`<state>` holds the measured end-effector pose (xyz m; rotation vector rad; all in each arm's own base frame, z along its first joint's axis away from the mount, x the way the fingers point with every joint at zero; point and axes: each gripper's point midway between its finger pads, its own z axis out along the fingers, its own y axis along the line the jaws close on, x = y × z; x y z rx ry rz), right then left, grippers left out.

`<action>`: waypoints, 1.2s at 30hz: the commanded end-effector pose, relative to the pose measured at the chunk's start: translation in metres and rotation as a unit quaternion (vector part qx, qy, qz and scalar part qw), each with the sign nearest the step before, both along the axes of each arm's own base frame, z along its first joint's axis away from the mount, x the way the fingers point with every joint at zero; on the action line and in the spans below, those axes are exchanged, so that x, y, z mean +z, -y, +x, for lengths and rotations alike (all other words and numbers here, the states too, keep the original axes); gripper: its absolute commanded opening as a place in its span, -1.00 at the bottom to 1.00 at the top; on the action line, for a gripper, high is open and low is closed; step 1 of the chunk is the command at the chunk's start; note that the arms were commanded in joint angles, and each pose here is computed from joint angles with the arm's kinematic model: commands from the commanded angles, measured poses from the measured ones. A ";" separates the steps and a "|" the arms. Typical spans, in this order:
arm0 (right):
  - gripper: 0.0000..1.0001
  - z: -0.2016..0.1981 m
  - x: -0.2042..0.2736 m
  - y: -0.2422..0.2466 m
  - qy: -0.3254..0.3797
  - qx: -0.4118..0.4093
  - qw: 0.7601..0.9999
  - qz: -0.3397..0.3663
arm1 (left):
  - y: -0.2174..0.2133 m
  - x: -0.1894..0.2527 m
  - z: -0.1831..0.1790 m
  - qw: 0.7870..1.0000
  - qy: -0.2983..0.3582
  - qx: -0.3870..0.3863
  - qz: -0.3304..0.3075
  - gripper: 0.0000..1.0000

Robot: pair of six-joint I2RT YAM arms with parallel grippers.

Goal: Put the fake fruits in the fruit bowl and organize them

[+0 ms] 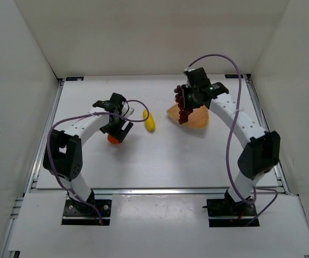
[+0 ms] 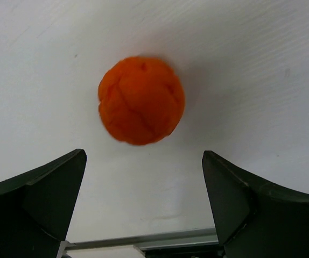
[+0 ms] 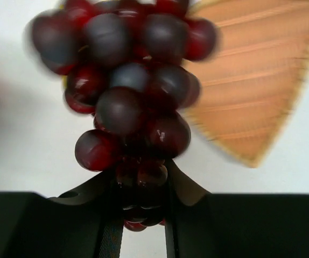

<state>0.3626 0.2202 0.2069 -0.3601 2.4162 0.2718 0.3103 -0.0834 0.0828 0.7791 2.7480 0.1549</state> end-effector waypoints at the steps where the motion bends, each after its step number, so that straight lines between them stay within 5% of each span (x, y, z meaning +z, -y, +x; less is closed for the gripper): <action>1: -0.86 0.027 -0.033 0.031 -0.057 -0.068 0.996 -0.024 | 0.020 0.009 0.016 1.000 0.017 -0.021 -0.014 1.00; 5: -0.79 0.062 -0.055 0.056 -0.096 -0.142 0.985 -0.003 | 0.027 -0.008 0.017 1.000 -0.009 -0.024 -0.001 1.00; 10: 0.41 0.084 -0.079 0.069 -0.125 -0.170 0.977 -0.001 | 0.017 -0.031 0.019 0.999 -0.030 -0.007 0.041 1.00; 13: 0.74 0.082 -0.080 0.073 -0.133 -0.168 0.977 -0.002 | 0.007 -0.036 0.021 0.997 -0.031 0.003 0.071 1.00; 18: 0.84 0.070 -0.056 0.074 -0.109 -0.158 0.981 0.015 | 0.011 -0.041 0.025 0.997 -0.037 -0.003 0.067 0.76; 25: 0.84 0.047 -0.018 0.080 -0.064 -0.163 0.984 0.044 | 0.020 -0.042 0.034 0.998 -0.037 -0.006 0.051 -0.17; 29: 0.84 0.028 -0.023 0.085 -0.068 -0.167 0.983 0.045 | 0.022 -0.039 0.037 0.998 -0.028 -0.014 0.060 -0.34; 36: 0.84 0.009 -0.022 0.091 -0.064 -0.170 0.982 0.051 | 0.036 -0.010 0.036 0.998 0.006 -0.042 0.055 -0.37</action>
